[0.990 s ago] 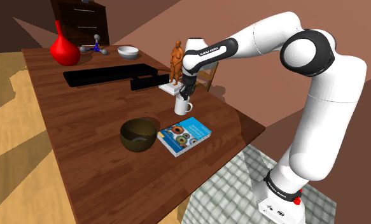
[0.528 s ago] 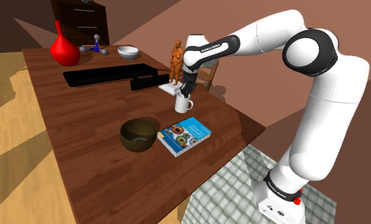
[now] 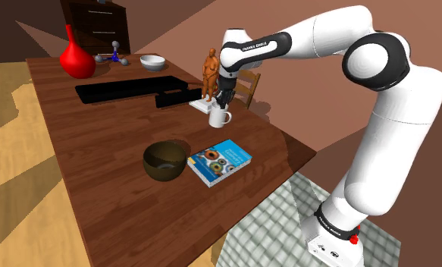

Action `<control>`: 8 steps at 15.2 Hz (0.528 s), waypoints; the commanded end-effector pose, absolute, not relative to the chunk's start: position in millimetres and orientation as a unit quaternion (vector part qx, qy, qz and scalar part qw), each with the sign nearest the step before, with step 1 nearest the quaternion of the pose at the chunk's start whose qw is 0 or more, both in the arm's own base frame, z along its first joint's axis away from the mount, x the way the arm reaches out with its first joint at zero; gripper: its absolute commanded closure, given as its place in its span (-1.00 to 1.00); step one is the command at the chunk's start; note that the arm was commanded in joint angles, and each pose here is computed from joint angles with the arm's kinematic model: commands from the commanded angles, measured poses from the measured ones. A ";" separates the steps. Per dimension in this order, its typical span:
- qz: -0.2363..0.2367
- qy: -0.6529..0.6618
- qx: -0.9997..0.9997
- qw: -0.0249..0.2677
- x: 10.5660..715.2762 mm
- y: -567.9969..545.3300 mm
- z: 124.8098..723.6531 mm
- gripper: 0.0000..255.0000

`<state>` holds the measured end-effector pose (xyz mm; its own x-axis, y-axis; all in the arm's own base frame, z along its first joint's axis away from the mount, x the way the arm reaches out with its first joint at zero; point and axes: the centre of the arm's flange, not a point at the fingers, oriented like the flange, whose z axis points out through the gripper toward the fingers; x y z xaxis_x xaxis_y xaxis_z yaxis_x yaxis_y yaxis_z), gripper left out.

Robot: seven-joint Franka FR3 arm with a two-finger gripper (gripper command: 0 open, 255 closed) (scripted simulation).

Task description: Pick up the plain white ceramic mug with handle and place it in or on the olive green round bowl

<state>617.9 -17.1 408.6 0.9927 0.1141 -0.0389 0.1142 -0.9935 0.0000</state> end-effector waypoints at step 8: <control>-0.020 0.057 0.998 0.001 616.3 -17.4 456.1 1.00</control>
